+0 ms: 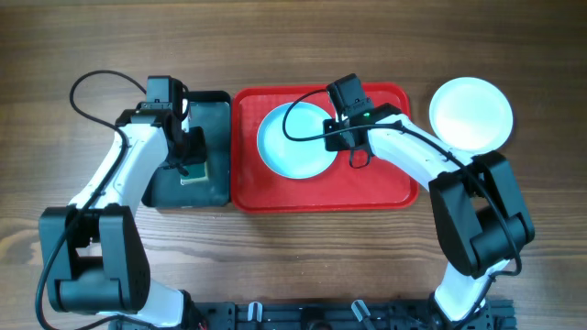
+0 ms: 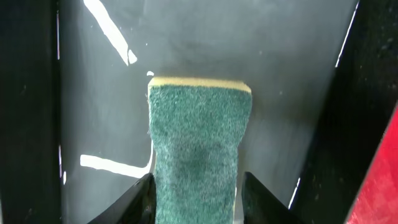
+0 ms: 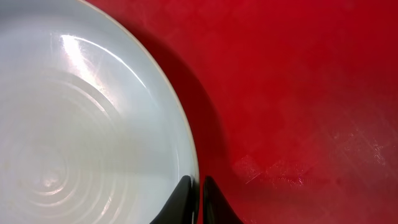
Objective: Clean dirty plates on tray and stack at the side
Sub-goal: 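Reach the left gripper into the black tray and grasp the sponge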
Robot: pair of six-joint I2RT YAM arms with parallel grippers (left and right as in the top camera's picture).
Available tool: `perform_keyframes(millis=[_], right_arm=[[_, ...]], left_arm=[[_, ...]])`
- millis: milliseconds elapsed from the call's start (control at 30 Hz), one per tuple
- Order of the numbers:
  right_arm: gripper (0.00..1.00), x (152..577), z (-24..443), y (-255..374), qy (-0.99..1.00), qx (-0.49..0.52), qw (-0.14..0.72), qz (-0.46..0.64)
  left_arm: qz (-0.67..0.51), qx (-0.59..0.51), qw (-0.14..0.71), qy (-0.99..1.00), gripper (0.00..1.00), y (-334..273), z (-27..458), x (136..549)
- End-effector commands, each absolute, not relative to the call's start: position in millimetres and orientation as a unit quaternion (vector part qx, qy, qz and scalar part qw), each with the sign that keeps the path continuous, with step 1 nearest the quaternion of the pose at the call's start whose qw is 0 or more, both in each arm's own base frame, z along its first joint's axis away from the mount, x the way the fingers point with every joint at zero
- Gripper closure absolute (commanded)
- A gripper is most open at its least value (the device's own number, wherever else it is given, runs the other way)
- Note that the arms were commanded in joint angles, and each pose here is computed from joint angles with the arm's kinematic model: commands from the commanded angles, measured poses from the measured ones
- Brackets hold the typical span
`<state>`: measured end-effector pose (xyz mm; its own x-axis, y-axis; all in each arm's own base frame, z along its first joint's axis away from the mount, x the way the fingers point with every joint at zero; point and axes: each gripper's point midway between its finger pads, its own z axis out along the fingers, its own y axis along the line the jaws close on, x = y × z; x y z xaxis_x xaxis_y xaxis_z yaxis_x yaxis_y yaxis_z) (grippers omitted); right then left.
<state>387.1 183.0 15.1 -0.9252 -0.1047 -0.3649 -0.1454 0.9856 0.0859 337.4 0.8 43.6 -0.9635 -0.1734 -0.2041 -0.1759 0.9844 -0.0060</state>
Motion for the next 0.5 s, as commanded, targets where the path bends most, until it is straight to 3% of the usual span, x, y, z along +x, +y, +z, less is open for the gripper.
perform_keyframes(millis=[0,367,467], right_arm=[[0.92,391.1,20.8,184.1,0.978,-0.066,0.193,0.051],[0.92,391.1,20.8,184.1,0.978,-0.066,0.193,0.051],[0.93,391.1,20.8,184.1,0.978,-0.066,0.193,0.051]], left_arm=[[0.012,-0.088,0.096,0.991,0.60,2.8,30.4,331.5],[0.014,-0.088,0.079,0.993,0.59,2.8,10.3,330.7],[0.015,-0.088,0.068,0.994,0.65,2.8,2.5,329.0]])
